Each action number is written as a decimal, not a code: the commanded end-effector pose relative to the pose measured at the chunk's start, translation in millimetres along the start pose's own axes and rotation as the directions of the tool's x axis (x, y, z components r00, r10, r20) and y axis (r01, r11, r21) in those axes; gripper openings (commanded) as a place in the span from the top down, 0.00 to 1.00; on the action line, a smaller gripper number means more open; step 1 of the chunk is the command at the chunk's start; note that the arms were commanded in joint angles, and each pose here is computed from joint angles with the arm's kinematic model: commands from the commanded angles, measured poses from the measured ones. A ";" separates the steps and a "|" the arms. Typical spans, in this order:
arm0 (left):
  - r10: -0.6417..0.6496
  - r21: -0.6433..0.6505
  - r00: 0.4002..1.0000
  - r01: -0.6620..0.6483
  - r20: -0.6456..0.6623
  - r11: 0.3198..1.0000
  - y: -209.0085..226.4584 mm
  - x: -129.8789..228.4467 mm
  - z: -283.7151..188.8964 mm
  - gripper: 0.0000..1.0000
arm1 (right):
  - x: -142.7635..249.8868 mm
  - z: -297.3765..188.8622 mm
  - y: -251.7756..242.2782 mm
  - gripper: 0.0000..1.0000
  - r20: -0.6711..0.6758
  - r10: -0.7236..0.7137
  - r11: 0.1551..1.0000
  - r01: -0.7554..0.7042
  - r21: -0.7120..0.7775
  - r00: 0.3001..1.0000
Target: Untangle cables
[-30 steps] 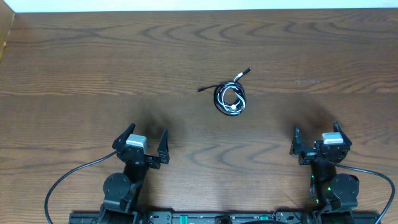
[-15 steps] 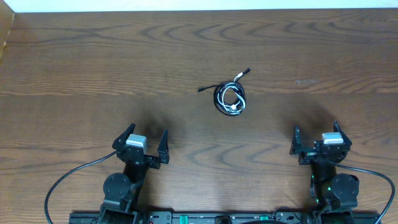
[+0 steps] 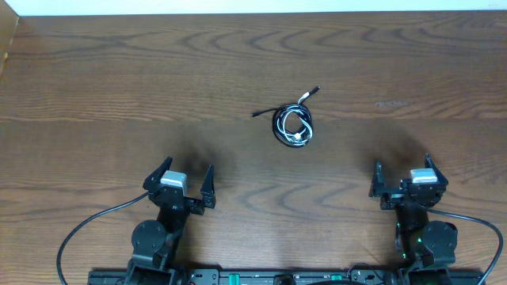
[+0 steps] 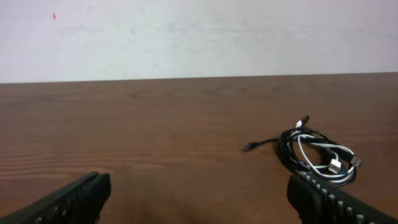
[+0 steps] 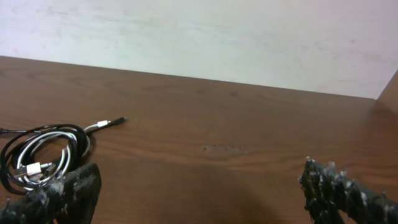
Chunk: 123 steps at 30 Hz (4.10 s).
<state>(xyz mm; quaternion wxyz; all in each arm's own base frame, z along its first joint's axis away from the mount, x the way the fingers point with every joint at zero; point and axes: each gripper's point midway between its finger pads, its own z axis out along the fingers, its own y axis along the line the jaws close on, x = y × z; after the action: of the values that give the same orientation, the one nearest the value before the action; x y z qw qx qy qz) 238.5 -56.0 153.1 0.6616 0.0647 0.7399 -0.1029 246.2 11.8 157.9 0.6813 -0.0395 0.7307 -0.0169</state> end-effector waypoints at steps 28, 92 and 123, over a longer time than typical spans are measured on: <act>-0.166 -0.019 0.960 0.166 -0.224 0.986 -7.9 -32.4 2.2 0.04 | -0.1 -0.3 -3.7 0.01 0.002 -0.012 1.000 0.012 0.020 1.000; 0.194 0.265 0.615 0.026 -0.764 0.964 -107.0 -39.7 153.2 0.05 | -0.1 -0.3 -3.7 0.01 0.002 -0.012 1.000 0.012 0.020 1.000; 0.293 0.349 0.482 0.028 -0.826 0.937 -157.9 137.3 224.1 0.43 | -0.1 -0.3 -3.7 0.01 0.002 -0.012 1.000 0.012 0.020 1.000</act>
<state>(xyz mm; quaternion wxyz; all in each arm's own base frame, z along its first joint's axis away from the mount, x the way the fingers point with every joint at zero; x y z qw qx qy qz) 404.8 -261.0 7.0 0.1866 0.2593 0.9395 -0.1234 246.3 10.5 158.1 0.6815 -0.0382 0.7305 -0.0206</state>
